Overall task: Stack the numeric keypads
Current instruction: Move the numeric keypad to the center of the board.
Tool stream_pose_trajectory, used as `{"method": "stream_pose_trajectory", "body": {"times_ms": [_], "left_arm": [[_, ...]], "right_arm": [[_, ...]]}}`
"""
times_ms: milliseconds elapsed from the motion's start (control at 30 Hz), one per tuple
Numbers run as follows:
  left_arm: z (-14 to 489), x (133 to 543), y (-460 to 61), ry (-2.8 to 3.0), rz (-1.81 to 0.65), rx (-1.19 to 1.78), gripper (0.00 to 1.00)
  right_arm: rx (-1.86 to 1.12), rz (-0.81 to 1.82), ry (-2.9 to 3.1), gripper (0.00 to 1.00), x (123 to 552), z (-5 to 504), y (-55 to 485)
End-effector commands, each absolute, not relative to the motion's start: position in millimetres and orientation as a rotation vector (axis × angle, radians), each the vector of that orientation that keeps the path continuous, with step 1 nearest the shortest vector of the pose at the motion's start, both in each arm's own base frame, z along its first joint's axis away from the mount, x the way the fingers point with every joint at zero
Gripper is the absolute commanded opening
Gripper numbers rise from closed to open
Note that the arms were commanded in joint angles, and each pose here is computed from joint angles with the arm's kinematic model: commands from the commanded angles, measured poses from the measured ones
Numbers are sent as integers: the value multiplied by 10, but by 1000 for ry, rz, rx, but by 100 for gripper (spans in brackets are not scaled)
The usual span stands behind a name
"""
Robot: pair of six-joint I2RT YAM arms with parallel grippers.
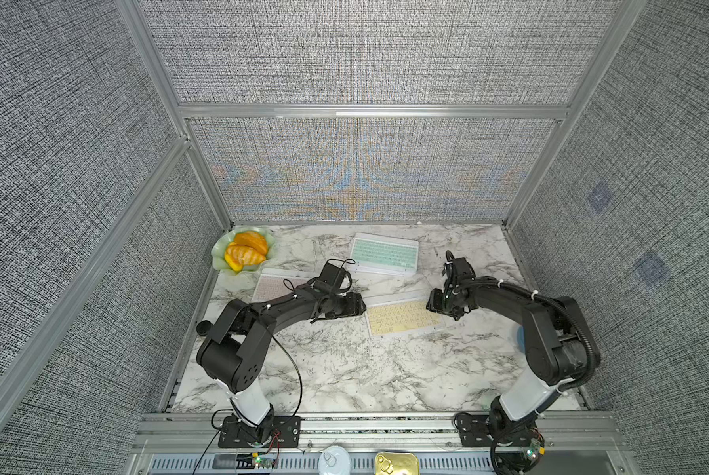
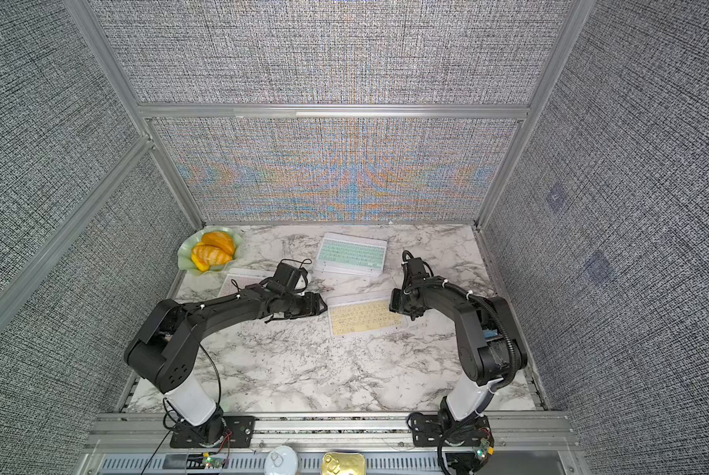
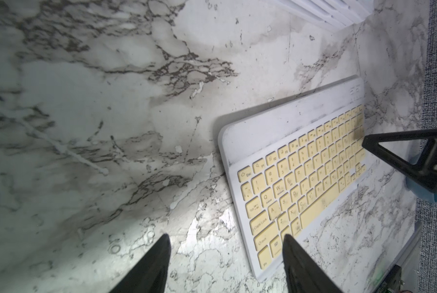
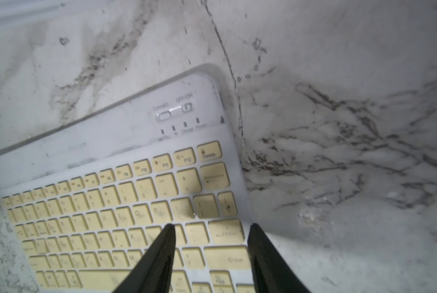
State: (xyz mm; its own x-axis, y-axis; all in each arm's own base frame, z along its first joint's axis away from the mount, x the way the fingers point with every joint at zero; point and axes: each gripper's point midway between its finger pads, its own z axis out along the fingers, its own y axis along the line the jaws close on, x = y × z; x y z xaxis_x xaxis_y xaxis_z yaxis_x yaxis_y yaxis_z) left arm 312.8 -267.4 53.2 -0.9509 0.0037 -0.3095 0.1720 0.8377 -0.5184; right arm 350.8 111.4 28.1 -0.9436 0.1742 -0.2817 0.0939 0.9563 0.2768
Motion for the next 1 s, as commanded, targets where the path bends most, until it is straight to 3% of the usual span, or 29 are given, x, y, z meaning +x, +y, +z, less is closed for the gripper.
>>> {"method": "stream_pose_trajectory", "body": {"times_ms": [0, 500, 967], "left_arm": [[524, 3131, -2701, 2717, -824, 148, 70], [429, 3124, -2719, 2745, -813, 163, 70], [417, 3287, -2771, 2729, -769, 199, 70]], "right_arm": [[188, 338, 2811, 51, 3487, 203, 1068], [254, 502, 2841, 51, 2942, 133, 1439], [256, 478, 2774, 51, 3167, 443, 1266]]}}
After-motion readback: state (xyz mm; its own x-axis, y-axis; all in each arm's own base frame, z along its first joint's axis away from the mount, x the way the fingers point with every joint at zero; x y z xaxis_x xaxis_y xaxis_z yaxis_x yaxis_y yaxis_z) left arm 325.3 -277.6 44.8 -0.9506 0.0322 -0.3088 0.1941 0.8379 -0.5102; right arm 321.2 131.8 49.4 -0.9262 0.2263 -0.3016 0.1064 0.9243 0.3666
